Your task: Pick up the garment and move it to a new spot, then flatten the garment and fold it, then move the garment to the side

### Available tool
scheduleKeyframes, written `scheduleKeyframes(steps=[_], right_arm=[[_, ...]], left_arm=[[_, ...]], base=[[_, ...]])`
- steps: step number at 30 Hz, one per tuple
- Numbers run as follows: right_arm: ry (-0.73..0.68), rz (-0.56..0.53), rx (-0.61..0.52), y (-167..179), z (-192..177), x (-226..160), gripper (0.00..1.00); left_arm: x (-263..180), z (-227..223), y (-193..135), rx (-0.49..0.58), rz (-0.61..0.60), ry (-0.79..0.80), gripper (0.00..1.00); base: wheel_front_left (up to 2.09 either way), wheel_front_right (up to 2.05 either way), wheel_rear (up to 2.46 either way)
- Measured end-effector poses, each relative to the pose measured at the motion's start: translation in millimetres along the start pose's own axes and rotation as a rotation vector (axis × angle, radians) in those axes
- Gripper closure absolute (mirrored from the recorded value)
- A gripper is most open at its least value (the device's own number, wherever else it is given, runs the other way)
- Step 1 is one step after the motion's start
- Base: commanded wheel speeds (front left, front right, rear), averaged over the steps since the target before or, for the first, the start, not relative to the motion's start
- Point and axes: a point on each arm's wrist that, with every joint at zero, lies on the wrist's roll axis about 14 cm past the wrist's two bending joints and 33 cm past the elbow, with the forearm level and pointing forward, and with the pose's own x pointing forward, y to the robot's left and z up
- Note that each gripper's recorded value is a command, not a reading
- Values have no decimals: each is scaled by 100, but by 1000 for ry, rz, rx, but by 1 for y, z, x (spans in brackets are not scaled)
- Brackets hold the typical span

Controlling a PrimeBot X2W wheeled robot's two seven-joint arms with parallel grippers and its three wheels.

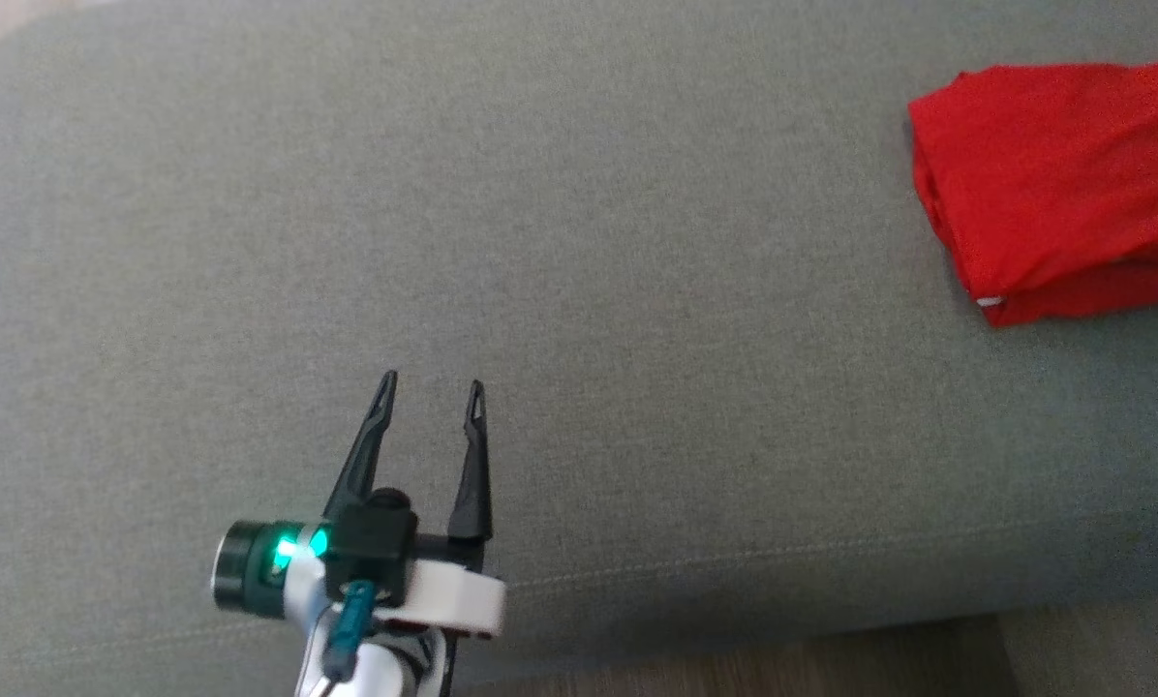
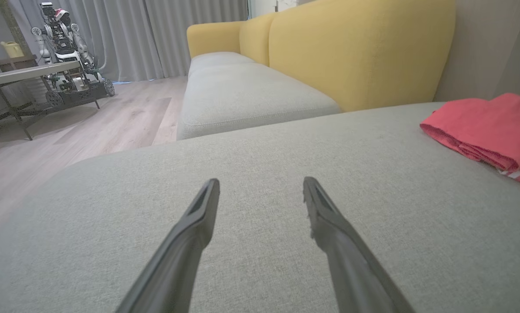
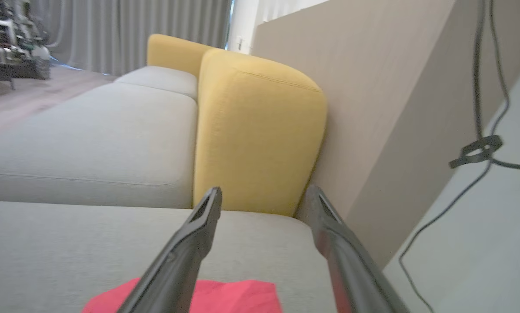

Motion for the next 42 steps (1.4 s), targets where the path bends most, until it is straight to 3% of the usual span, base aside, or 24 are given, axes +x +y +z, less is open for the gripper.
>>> scheduleKeyframes(steps=[3,7,11,18,25,38,39,42], right_arm=[[-26,64,55,43,-12,-21,0],[3,183,149,116,-46,-79,0],[-85,234,243,149,-25,-123,0],[-179,283,353,172,4,-190,0],[-72,338,410,193,-25,-236,0],[-35,329,419,191,-37,-249,0],[-33,329,419,191,-37,-249,100],[6,331,417,194,-49,-253,100]], left_arm=[[-6,7,10,-26,40,-11,0],[-19,18,23,-61,95,-30,0],[-33,29,33,-134,125,-52,0],[-62,37,45,-164,152,-73,0],[-74,39,53,-94,176,-85,0],[-79,38,56,-72,174,-83,0],[-79,38,56,-71,174,-81,100],[-80,26,55,-70,171,-43,100]], base=[[0,0,0],[0,0,0],[0,0,0],[0,0,0],[0,0,0],[0,0,0],[0,0,0],[0,0,0]])
